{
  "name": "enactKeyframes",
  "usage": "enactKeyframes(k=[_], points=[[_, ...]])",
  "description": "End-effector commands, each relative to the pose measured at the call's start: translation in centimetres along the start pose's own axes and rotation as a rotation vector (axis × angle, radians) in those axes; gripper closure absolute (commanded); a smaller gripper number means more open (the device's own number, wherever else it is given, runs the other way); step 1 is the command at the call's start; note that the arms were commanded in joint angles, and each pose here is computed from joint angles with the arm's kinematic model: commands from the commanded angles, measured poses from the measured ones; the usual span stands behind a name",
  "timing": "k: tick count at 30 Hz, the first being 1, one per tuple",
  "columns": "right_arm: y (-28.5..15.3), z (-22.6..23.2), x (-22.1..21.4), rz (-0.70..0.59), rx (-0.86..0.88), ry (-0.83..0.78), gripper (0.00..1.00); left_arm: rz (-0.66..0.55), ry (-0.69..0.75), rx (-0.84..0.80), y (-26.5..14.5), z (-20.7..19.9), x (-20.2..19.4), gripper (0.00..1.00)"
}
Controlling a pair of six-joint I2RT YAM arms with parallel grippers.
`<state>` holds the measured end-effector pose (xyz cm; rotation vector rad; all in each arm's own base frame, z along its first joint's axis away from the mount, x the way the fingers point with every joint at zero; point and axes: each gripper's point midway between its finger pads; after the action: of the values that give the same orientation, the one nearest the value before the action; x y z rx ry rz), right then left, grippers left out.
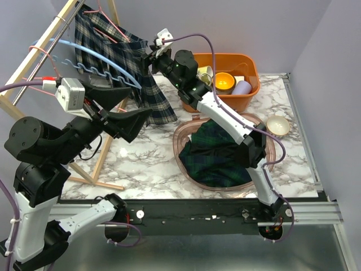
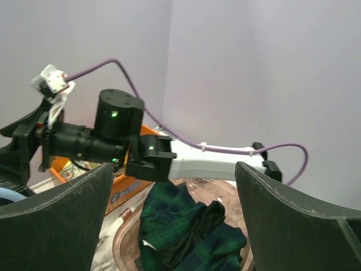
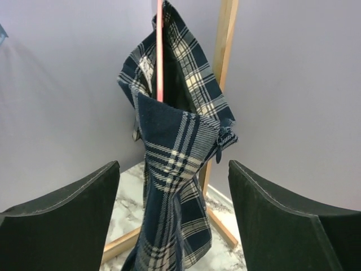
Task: Remove the skirt from the hanger
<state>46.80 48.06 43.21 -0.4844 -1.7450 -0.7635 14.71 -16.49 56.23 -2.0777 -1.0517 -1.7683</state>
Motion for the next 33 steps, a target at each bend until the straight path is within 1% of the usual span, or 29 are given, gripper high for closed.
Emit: enactKeyframes(k=[1, 5, 8, 9, 10, 16, 23, 26, 29, 30, 33], points=[[1.3, -0.2, 0.6, -0.091, 0.009, -0.010, 0.17, -0.033, -0.004, -0.143, -1.0, -3.0, 1.3, 0.01], [1.8, 0.0, -0.4, -0.099, 0.020, -0.006, 0.20, -0.060, -0.022, -0.203, -1.7, -4.2, 1.8, 0.01], [2.0, 0.3, -0.4, -0.117, 0.038, 0.001, 0.25, -0.081, -0.027, -0.227, -2.1, -4.7, 2.0, 0.01], [2.1, 0.6, 0.1, -0.136, 0.053, 0.005, 0.30, -0.088, -0.029, -0.236, -2.4, -4.9, 2.1, 0.01], [2.1, 0.6, 0.3, -0.144, 0.055, 0.006, 0.32, -0.093, -0.031, -0.235, -2.5, -4.9, 2.3, 0.01], [2.3, 0.7, 0.9, -0.178, 0.062, 0.025, 0.39, -0.109, -0.055, -0.239, -3.3, -5.2, 2.5, 0.01], [2.7, 0.8, -0.2, -0.171, 0.060, 0.054, 0.40, -0.155, -0.058, -0.258, -4.9, -5.9, 3.5, 0.01], [3.0, 0.9, -1.1, -0.161, 0.055, 0.053, 0.37, -0.170, -0.057, -0.264, -5.8, -6.2, 3.9, 0.01], [3.0, 0.9, -1.4, -0.158, 0.052, 0.054, 0.37, -0.183, -0.052, -0.271, -6.7, -6.5, 4.1, 0.01], [3.0, 1.0, -1.3, -0.162, 0.055, 0.079, 0.38, -0.184, -0.052, -0.273, -6.8, -6.5, 4.0, 0.01], [3.0, 1.0, -1.2, -0.168, 0.054, 0.079, 0.47, -0.195, -0.041, -0.272, -7.5, -6.6, 4.0, 0.01]])
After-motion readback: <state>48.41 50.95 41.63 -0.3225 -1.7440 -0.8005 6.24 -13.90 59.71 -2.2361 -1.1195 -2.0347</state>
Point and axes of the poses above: each gripper's point midway between its finger pads, its own y axis out along the fingers, its own z axis along the line the jaws close on, x = y × z, and after that the axes turned 6 degrees about -y, right-handed
